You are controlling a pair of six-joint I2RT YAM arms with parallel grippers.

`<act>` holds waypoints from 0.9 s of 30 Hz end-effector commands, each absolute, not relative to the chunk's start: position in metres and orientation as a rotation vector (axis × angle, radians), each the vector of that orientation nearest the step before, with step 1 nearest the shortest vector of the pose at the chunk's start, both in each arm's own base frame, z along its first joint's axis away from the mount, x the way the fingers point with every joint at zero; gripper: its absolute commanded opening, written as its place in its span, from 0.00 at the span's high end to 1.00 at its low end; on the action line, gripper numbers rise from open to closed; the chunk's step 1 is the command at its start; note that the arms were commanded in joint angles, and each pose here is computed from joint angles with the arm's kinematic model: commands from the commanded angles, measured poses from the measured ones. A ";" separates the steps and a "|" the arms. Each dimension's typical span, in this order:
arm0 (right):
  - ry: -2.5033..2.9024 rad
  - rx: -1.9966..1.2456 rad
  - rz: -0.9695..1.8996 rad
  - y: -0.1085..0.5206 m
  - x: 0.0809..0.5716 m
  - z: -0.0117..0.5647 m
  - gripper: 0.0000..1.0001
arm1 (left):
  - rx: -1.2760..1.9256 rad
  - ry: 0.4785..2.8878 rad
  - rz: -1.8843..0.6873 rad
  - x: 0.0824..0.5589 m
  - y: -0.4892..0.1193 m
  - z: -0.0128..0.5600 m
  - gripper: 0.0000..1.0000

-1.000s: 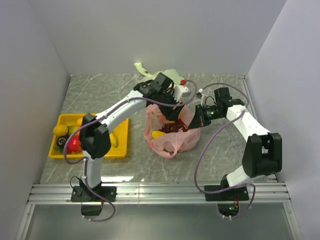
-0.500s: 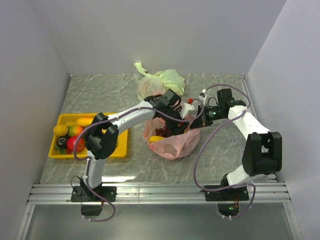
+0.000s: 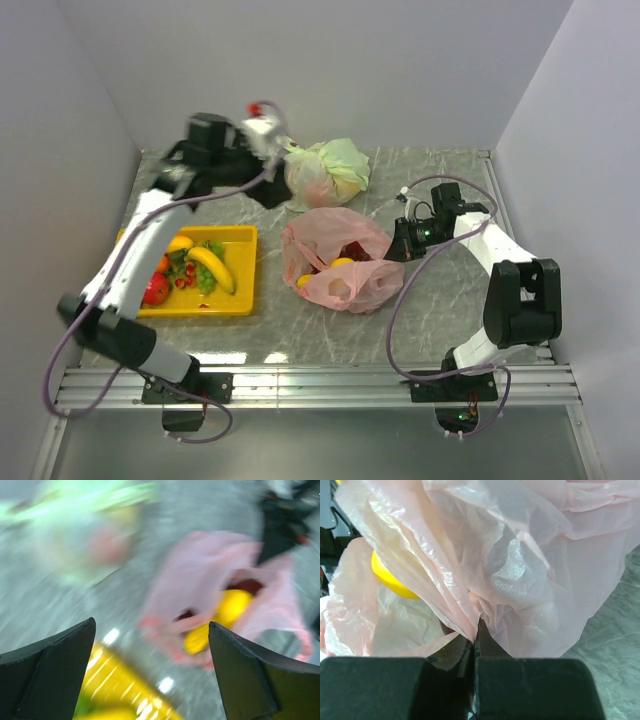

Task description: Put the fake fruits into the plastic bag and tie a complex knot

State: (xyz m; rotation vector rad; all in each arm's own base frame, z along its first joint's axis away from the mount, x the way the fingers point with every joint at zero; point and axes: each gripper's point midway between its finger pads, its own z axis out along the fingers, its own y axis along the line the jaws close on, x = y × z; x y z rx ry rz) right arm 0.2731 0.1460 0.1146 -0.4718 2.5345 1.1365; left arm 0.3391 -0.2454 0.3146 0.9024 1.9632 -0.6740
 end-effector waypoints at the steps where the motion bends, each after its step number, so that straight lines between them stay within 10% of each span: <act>1: 2.526 -0.507 1.094 0.141 0.283 0.120 1.00 | 0.643 2.175 -0.567 0.334 -0.164 0.290 0.01; 12: 2.550 -0.504 1.081 0.140 0.288 0.124 1.00 | -0.111 2.558 0.151 0.297 0.090 0.201 0.01; 27: 2.545 -0.517 1.046 0.137 0.298 0.135 1.00 | -0.099 2.881 0.069 0.244 0.117 0.139 0.03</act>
